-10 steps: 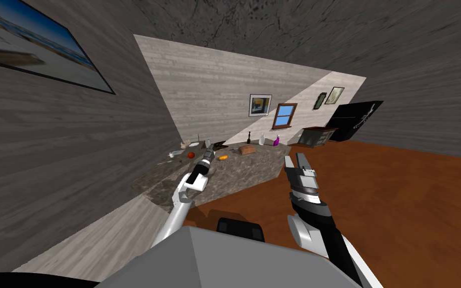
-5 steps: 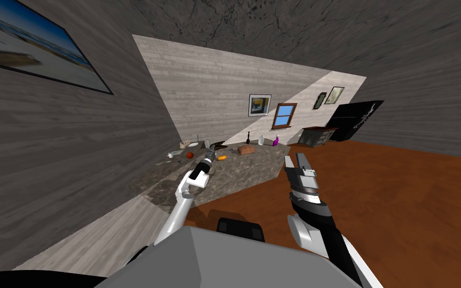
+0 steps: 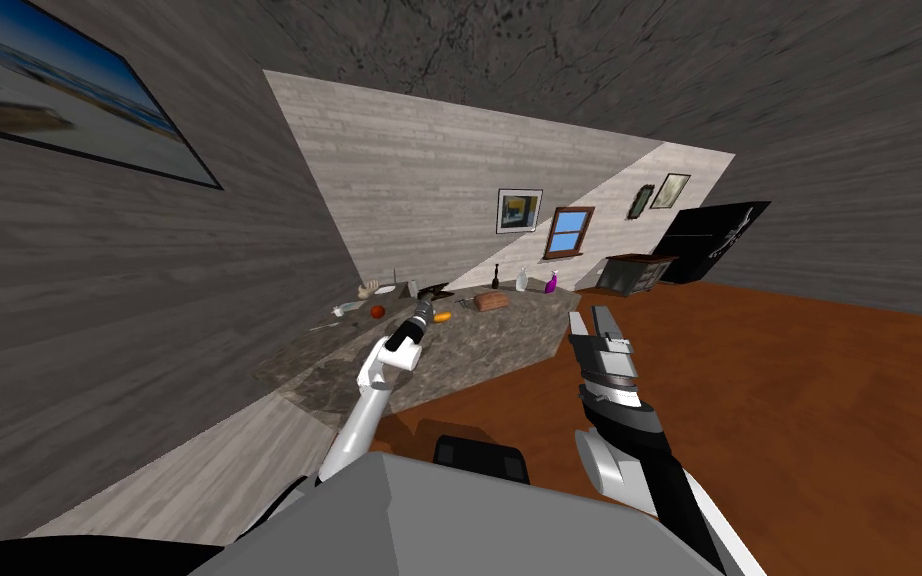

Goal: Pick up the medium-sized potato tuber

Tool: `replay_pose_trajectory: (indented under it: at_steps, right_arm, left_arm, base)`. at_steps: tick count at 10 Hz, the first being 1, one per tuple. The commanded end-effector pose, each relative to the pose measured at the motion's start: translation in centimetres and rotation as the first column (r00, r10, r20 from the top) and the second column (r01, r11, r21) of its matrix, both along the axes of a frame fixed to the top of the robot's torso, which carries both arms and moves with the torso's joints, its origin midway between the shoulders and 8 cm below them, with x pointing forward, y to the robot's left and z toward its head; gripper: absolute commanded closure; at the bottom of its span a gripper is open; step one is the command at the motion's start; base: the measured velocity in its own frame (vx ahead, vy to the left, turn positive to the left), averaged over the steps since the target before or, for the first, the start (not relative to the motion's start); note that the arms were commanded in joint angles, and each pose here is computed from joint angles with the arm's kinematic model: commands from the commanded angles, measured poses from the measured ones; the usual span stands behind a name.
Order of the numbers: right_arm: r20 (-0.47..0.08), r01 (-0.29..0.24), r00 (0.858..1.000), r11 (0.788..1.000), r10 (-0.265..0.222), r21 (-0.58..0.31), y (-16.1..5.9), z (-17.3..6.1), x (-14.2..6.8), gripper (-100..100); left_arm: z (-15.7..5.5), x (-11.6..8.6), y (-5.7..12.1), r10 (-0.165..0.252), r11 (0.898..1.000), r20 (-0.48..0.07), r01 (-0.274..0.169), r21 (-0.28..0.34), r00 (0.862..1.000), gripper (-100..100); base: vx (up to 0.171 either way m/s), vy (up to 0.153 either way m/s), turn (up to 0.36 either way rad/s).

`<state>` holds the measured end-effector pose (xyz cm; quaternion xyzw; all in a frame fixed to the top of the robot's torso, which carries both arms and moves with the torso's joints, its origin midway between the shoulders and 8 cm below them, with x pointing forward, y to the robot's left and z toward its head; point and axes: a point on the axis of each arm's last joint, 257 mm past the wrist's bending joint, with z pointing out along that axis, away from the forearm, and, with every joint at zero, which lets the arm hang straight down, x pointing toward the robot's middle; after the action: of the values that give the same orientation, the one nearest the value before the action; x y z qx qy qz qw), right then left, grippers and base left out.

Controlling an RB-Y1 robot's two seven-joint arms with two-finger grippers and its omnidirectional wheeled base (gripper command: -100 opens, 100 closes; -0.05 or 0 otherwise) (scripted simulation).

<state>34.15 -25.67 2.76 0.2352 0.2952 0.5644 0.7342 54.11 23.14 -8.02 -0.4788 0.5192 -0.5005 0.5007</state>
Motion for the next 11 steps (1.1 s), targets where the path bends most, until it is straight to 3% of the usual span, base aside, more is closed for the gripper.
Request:
replay_pose_trajectory:
  at_steps: [1,7,11]
  right_arm:
    - [0.0,0.0,1.0,1.0,0.0,0.0,0.0,0.0,0.0,0]
    - [0.0,0.0,1.0,1.0,0.0,0.0,0.0,0.0,0.0,0]
    - [0.0,0.0,1.0,1.0,0.0,0.0,0.0,0.0,0.0,0]
  left_arm:
    - [-0.5,0.2,0.3,0.005,1.0,-0.025,-0.005,-0.004,1.0,-100]
    - [-4.2,1.2,0.2,0.015,0.996,-0.192,-0.031,-0.081,0.981,-100]
    - [-7.0,1.2,0.1,0.019,0.99,-0.307,-0.06,-0.124,0.951,-100]
  base:
    - [0.014,-0.014,0.0]
    - [0.047,-0.025,0.014]
    - [0.056,-0.023,0.019]
